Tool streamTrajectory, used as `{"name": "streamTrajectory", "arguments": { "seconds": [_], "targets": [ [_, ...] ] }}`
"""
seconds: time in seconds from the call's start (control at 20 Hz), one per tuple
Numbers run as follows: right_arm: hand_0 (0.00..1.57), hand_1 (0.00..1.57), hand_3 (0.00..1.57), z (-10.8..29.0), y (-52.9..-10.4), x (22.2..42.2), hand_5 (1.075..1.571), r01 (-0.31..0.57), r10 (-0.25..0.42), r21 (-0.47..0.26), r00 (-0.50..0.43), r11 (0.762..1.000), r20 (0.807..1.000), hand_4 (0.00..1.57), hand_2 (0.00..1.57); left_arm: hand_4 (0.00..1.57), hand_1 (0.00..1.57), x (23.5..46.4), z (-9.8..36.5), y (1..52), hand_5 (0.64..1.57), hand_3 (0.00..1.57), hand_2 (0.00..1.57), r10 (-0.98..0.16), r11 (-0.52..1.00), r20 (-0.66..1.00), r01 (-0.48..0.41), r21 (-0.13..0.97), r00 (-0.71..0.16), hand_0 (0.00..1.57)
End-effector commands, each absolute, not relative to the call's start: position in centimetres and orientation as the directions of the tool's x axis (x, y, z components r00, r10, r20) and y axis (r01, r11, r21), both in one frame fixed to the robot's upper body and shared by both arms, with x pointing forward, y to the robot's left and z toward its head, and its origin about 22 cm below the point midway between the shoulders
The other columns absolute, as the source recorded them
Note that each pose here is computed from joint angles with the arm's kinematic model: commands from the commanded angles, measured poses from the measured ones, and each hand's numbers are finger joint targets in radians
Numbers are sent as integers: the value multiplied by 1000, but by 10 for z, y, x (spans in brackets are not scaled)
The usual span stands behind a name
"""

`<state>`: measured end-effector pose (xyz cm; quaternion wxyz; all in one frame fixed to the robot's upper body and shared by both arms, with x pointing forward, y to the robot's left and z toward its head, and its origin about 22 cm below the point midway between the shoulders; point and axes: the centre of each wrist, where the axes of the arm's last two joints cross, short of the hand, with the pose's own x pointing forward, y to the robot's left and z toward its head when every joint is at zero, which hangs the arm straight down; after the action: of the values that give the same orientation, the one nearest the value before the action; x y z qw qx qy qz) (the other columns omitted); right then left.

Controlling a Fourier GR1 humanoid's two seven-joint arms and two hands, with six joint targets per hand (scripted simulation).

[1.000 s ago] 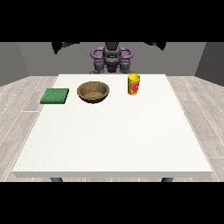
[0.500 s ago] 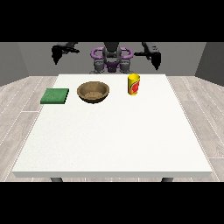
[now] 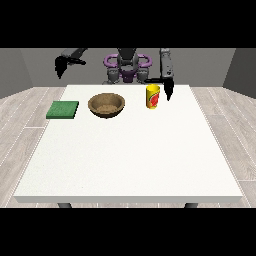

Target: Pick the cup and pour the ball into the bowl, then pick the bowl and place it on the pad

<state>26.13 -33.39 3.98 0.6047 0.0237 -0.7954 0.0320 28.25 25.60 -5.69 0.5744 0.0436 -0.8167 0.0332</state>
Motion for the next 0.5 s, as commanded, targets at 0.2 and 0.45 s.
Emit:
{"name": "streamTrajectory", "arguments": {
  "seconds": [0.2, 0.45],
  "targets": [
    [0, 0, 0, 52, -329, 274, 1571, -109, -11, -25, -318, 994, 948, 0, 0, 0, 0, 296, -94, 253, 1517, 0, 0, -57, 992, 930, -126, 12, -363, 0],
    [0, 0, 0, 21, -331, 271, 1571, -103, -4, -31, -323, 994, 947, 0, 0, 0, 0, 308, -96, 257, 1521, 0, 0, -63, 990, 926, -141, 11, -371, 0]
  ]
}}
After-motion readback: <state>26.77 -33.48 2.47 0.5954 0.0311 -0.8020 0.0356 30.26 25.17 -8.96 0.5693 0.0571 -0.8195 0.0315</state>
